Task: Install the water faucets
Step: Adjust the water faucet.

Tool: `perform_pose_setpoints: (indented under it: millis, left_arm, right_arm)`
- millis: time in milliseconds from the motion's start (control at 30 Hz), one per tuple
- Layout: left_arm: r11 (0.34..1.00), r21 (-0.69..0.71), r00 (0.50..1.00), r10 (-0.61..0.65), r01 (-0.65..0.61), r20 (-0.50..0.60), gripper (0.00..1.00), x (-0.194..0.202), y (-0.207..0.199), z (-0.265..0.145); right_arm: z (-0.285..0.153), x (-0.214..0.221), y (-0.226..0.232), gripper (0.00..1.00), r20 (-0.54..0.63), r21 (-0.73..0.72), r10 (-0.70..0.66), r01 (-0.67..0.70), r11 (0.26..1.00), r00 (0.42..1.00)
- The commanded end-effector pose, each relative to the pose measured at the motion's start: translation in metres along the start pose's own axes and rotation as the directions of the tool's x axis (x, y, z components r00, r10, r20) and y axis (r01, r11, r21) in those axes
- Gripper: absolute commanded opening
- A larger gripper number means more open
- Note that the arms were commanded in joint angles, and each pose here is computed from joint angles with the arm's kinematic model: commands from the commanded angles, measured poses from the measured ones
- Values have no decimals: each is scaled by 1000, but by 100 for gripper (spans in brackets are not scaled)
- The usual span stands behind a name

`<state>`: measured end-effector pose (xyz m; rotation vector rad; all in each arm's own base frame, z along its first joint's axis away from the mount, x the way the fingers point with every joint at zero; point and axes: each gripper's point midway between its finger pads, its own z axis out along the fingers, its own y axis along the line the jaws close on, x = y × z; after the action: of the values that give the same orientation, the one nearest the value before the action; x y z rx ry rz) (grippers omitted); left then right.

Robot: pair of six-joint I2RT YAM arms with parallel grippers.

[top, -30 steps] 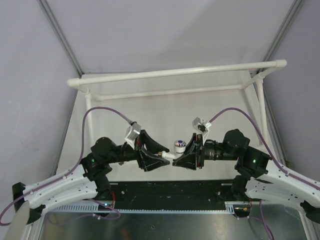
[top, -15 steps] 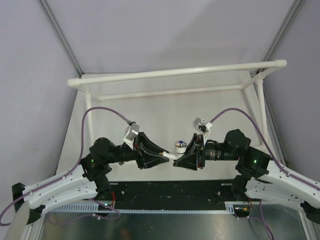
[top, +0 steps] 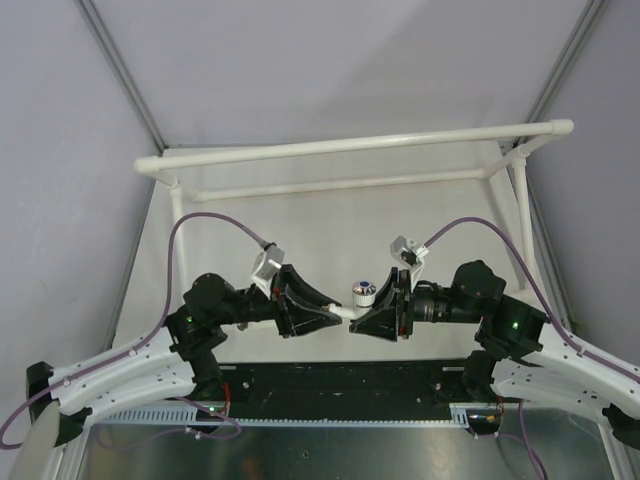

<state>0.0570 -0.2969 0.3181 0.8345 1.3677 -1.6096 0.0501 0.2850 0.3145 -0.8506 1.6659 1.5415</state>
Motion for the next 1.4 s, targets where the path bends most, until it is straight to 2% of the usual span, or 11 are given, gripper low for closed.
perform_pose_setpoints:
  millis: [0, 200, 500, 700, 1367]
  left_arm:
    - [997, 68, 999, 22, -24, 35, 0, -10, -16, 0]
    - [999, 32, 995, 12, -15, 99, 0, -24, -13, 0]
    - [1000, -8, 987, -6, 7, 162, 0, -34, -7, 0]
    - [999, -32, 980, -19, 26, 196, 0, -38, -2, -1]
    - [998, -47, 967, -37, 50, 251, 0, -44, 3, -1]
  right_arm:
    - [-4, -25, -5, 30, 105, 57, -43, 37, 998, 994]
    - [-5, -34, -10, 46, 149, 93, -48, 35, 995, 988]
    - [-6, -47, -15, 49, 226, 127, -38, 9, 992, 973]
    - [-4, -54, -15, 49, 314, 122, -51, 13, 992, 948]
    - [8, -60, -9, 40, 346, 102, -69, 36, 994, 936]
